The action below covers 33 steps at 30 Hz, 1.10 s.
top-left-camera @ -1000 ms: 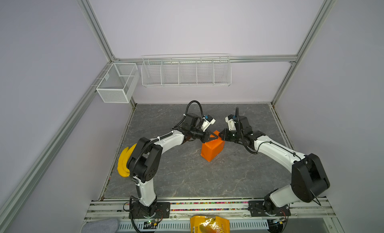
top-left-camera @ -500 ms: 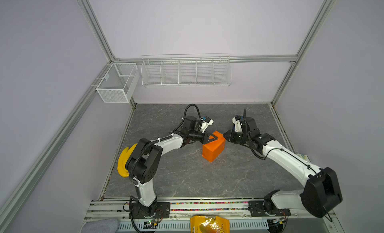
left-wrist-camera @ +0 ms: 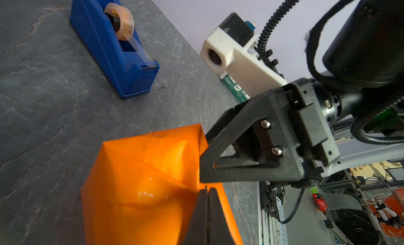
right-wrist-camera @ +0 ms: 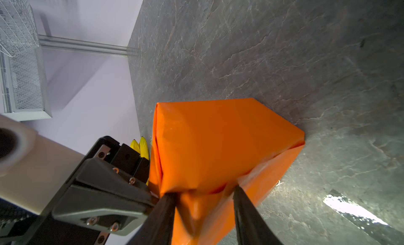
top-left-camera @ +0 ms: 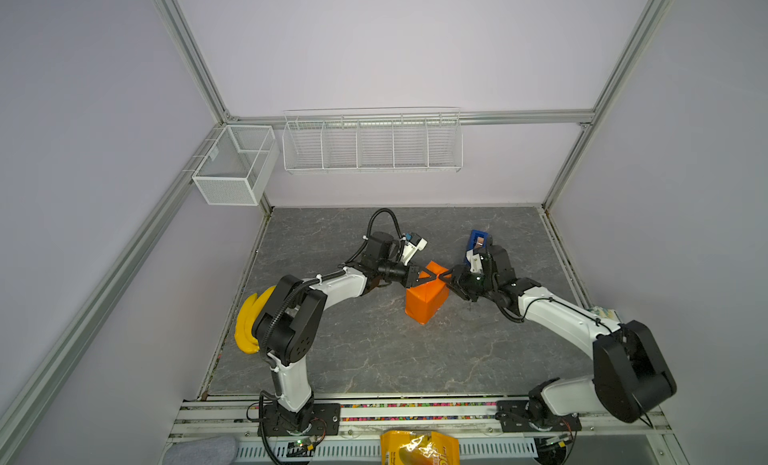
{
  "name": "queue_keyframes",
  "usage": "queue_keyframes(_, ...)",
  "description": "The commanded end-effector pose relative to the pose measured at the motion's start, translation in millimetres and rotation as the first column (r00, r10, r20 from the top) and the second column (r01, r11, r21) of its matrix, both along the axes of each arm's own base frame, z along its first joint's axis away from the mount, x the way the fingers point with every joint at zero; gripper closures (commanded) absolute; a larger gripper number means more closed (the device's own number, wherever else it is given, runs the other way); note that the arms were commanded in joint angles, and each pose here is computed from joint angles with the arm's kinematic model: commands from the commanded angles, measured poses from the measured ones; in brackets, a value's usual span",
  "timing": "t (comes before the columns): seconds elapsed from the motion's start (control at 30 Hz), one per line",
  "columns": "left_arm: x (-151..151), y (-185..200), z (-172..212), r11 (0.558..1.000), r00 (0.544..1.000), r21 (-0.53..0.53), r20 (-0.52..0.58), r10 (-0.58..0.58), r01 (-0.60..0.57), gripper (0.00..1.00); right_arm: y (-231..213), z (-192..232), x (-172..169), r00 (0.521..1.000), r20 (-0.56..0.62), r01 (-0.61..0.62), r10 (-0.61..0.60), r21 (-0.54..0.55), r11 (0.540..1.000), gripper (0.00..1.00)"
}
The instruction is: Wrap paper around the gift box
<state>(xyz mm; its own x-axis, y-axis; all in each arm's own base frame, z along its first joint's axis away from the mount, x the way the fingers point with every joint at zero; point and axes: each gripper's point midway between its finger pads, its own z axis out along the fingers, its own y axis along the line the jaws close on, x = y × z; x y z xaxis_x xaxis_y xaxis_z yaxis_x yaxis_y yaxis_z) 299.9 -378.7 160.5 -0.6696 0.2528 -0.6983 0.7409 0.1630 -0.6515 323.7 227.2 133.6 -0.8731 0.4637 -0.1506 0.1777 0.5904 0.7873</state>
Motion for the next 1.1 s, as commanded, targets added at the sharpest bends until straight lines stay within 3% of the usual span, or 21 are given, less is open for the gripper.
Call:
queue_keyframes(0.0, -20, -1, -20, 0.996, 0.994, 0.035, -0.075, -0.075, 0.078, 0.97, -1, 2, 3, 0.999, -0.006, 0.034, -0.034, 0.027, 0.999, 0.56)
queue_keyframes(0.17, -24, 1, -31, 0.991, 0.991, 0.085, -0.099, -0.095, 0.103, 0.88, -8, 5, -1, 0.999, 0.003, 0.044, -0.044, -0.002, 0.999, 0.58)
queue_keyframes(0.3, -25, 3, -32, 0.989, 0.991, 0.100, -0.099, -0.094, 0.104, 0.68, -12, 10, -4, 0.999, 0.013, 0.050, -0.050, -0.011, 0.999, 0.58)
queue_keyframes(0.4, -24, 3, -33, 0.990, 0.991, 0.102, -0.099, -0.088, 0.098, 0.59, -11, 13, -4, 0.999, 0.016, 0.044, -0.044, -0.004, 0.999, 0.55)
queue_keyframes(0.63, -24, 2, -39, 0.989, 0.989, 0.107, -0.118, -0.086, 0.099, 0.59, -5, 18, -3, 0.999, 0.033, 0.017, -0.018, 0.015, 1.000, 0.44)
queue_keyframes(0.87, -20, 3, -40, 0.990, 0.992, 0.120, -0.113, -0.060, 0.074, 0.62, 4, 13, -10, 0.999, 0.018, -0.037, 0.036, 0.066, 0.997, 0.48)
queue_keyframes(1.07, -20, 1, -39, 0.992, 0.989, 0.101, -0.131, -0.063, 0.077, 0.61, 21, 11, -14, 0.995, 0.013, -0.102, 0.101, 0.156, 0.982, 0.43)
